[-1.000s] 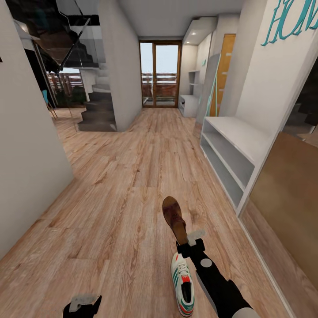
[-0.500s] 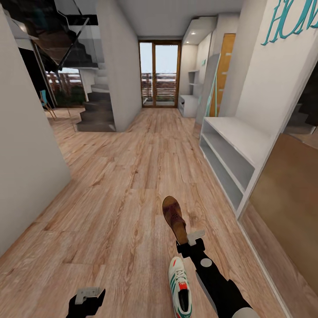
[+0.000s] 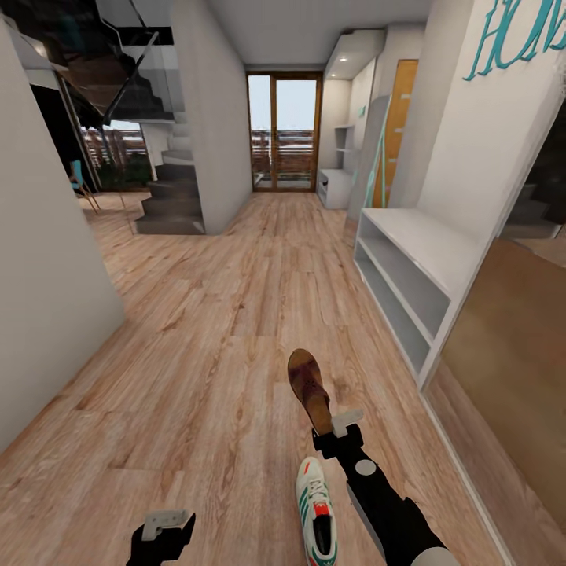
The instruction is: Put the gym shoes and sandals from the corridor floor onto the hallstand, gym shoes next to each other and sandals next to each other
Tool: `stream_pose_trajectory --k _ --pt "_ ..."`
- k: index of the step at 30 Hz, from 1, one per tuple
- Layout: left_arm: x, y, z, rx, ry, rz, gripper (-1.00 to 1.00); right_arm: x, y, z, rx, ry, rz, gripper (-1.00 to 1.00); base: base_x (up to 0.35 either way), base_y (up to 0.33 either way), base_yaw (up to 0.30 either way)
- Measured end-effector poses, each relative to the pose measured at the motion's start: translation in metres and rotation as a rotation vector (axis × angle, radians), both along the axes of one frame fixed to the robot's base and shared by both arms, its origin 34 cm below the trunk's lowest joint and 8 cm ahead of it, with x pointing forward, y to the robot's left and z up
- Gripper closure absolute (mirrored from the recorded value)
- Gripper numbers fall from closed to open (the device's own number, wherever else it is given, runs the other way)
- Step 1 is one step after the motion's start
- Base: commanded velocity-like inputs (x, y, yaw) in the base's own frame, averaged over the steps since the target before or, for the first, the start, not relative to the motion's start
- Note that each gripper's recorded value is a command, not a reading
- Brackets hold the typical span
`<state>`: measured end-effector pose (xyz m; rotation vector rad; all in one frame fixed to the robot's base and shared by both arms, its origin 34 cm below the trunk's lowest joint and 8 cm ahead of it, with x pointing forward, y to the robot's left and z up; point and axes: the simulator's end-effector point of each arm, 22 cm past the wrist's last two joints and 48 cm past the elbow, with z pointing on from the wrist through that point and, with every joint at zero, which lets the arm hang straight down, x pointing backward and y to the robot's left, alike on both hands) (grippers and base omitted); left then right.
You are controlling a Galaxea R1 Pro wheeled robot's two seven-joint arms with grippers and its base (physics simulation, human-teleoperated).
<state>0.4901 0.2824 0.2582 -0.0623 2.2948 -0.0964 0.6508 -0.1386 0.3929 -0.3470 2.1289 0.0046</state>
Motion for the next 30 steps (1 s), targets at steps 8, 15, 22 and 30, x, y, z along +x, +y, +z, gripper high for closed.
stream_pose_trajectory --k 8,15,22,30 --pt "0.001 -0.003 0.001 -0.005 -0.004 0.002 -1.0 0.0 0.001 0.0 0.002 0.001 0.0 1.0 -0.061 -0.245 0.0" --pt "0.001 -0.014 0.001 -0.023 -0.009 0.005 -1.0 0.0 0.003 0.0 0.006 0.0 0.001 1.0 -0.055 -0.228 0.0" --pt "0.021 -0.011 0.011 -0.032 -0.04 0.03 -1.0 0.0 0.005 0.001 0.009 -0.003 0.002 1.0 -0.02 -0.108 0.0" --pt "0.021 -0.011 0.011 -0.04 -0.041 0.041 -1.0 0.0 0.005 0.001 0.009 -0.001 0.001 1.0 -0.03 -0.243 0.0"
